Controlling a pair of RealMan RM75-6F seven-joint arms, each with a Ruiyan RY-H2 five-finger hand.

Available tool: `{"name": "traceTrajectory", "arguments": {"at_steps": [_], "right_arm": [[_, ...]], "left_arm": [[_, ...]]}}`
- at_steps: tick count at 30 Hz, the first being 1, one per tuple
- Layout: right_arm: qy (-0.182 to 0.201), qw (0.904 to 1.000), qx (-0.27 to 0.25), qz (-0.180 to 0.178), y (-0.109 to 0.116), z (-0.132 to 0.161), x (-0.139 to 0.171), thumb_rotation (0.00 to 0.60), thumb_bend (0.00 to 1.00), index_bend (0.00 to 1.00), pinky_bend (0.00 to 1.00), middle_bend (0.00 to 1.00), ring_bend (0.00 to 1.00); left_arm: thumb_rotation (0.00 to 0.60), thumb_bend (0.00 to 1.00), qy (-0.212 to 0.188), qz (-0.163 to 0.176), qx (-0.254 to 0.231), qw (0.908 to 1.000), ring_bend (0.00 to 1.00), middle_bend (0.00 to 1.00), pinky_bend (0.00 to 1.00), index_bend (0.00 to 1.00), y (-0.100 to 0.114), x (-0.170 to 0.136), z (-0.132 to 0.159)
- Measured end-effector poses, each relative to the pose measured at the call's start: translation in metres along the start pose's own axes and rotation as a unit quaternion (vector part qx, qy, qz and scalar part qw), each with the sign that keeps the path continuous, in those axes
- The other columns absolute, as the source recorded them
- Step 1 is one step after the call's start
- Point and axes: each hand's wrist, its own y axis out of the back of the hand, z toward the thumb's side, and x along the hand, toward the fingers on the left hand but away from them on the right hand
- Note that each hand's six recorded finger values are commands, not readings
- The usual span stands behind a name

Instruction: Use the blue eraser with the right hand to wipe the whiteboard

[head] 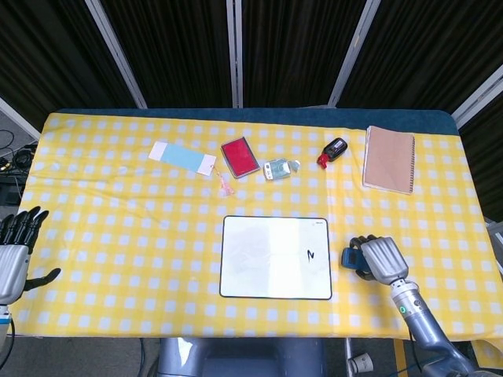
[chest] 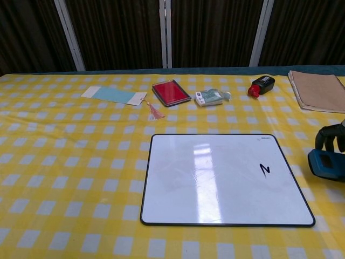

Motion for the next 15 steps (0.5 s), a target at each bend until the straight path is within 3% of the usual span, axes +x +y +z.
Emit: {"name": "traceTrajectory", "arguments": {"at_steps": [7,15], "right_arm": [[0.055,0.9985,-0.003,-0.006,0.021,0.035,-0.021,0.6,0.32,0.52,0.62,0.59,0.46],[0.114,0.9919,0.055,0.015,0.029,0.091,-0.061,0.6,0.37,0.53,0.63,0.59,0.46]], "left_arm": [[0.6,0.0,0.006,-0.007,0.003,1.0,0.0,0.0,0.0,0.0,-0.004,0.004,-0.002],[0.6,0.0,0.021,-0.01,0.002,0.9997,0.0,0.0,0.0,0.0,-0.005,0.011,-0.008]]}}
